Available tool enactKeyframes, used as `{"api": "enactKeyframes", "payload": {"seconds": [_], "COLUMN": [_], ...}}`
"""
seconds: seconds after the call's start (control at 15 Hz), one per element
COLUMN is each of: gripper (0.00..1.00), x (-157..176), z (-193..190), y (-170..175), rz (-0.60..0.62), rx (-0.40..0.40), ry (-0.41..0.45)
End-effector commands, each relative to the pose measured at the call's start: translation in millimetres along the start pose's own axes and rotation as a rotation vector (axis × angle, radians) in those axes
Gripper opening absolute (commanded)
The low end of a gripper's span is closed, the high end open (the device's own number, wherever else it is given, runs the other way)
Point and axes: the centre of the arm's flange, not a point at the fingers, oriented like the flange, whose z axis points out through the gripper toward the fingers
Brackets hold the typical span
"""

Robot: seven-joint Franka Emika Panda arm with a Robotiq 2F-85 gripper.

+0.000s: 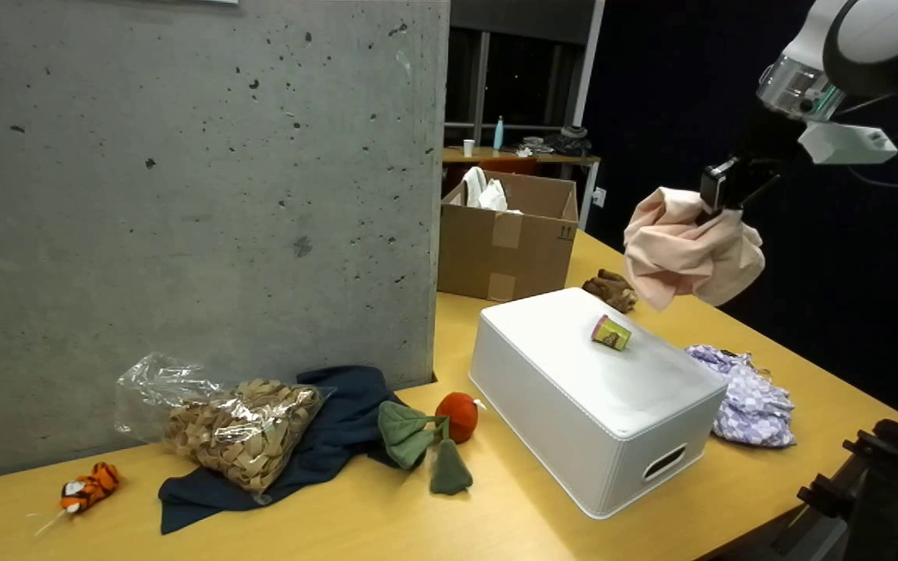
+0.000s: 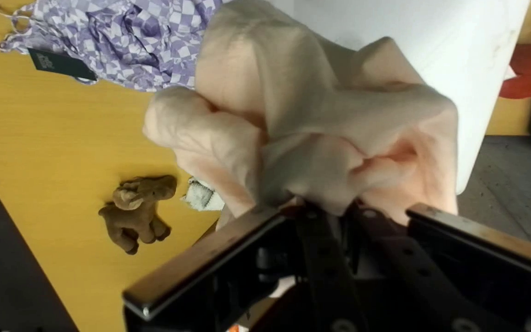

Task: Pick up the light pink shirt and put it on top of the yellow container, pick up the pink shirt with the yellow container and and lift them upwards then put them back on the white basket, pick up the light pink shirt only and put it on the table

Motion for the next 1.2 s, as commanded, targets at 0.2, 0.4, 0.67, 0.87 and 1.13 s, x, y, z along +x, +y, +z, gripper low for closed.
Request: {"api": "enactKeyframes", "payload": {"seconds": [0.2,0.4,0.67,0.87,1.13], "gripper": [0.03,0.03,0.03,0.03,0.03], "x": [-8.1,-23.7,-48.4,-65.5,-83.4], "z": [-81.2,-88.4,-49.0,4.6,71.5], "y": [37.0,74.2,130.1,163.5,195.5], "rz": [0.028,0.069,0.148,0.208,0.277], "rx": [0.001,-0.019,0.019,0.109,0.163], "ry": [0.087,0.106,0.061,0.015,-0.025]}}
